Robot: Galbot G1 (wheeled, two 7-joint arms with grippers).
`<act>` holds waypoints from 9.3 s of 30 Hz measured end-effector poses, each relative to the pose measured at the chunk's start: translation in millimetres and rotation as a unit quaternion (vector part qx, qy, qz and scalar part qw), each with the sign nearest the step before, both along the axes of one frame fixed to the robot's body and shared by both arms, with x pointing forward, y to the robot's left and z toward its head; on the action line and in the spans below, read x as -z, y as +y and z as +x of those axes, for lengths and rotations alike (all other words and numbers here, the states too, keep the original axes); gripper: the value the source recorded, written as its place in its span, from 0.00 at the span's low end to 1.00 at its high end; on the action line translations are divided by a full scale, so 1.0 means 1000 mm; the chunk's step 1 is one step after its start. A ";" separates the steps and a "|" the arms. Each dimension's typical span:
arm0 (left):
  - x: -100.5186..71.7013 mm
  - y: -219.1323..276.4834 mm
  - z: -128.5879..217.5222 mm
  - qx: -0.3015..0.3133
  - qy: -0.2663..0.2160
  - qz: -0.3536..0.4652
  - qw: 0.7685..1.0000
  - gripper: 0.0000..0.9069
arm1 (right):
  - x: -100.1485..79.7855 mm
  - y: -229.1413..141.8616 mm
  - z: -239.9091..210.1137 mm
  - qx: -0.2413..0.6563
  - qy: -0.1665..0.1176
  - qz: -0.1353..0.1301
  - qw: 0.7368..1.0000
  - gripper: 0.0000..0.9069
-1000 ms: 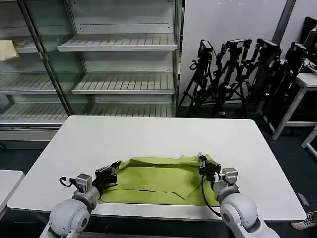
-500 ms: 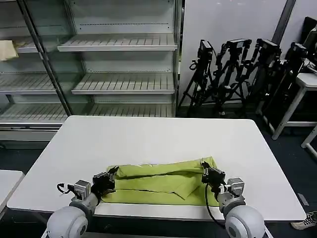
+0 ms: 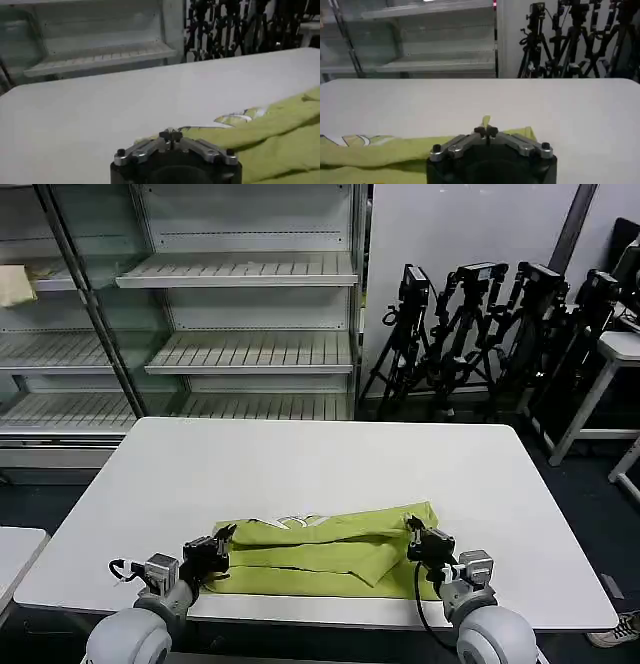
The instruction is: Fold and organize the clothes.
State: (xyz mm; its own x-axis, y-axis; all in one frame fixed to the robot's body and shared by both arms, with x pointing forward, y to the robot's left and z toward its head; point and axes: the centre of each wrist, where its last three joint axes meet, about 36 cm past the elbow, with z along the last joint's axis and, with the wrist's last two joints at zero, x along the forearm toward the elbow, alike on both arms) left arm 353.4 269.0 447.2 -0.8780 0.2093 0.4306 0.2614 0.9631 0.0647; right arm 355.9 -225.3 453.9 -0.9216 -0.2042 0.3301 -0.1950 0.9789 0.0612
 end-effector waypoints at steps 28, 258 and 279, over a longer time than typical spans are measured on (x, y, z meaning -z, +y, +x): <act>0.006 -0.035 -0.022 -0.129 0.042 -0.071 0.988 0.01 | -0.026 -0.018 -0.032 0.014 -0.047 -0.022 0.999 1.00; 0.027 -0.179 -0.008 0.211 -0.230 0.133 0.941 0.01 | -0.055 -0.054 -0.029 0.048 -0.139 -0.063 0.987 1.00; 0.013 -0.202 0.006 0.215 -0.246 0.020 0.945 1.00 | -0.064 -0.085 0.010 0.060 -0.196 -0.083 0.975 1.00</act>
State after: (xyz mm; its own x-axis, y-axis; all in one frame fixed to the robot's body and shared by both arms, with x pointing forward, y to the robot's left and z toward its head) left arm 359.5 66.6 434.2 -0.8110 0.5850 0.0084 0.5574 0.7682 0.3148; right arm 365.8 -310.1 517.7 -0.9977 -0.0599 -0.0321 -0.0542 0.9862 -0.1566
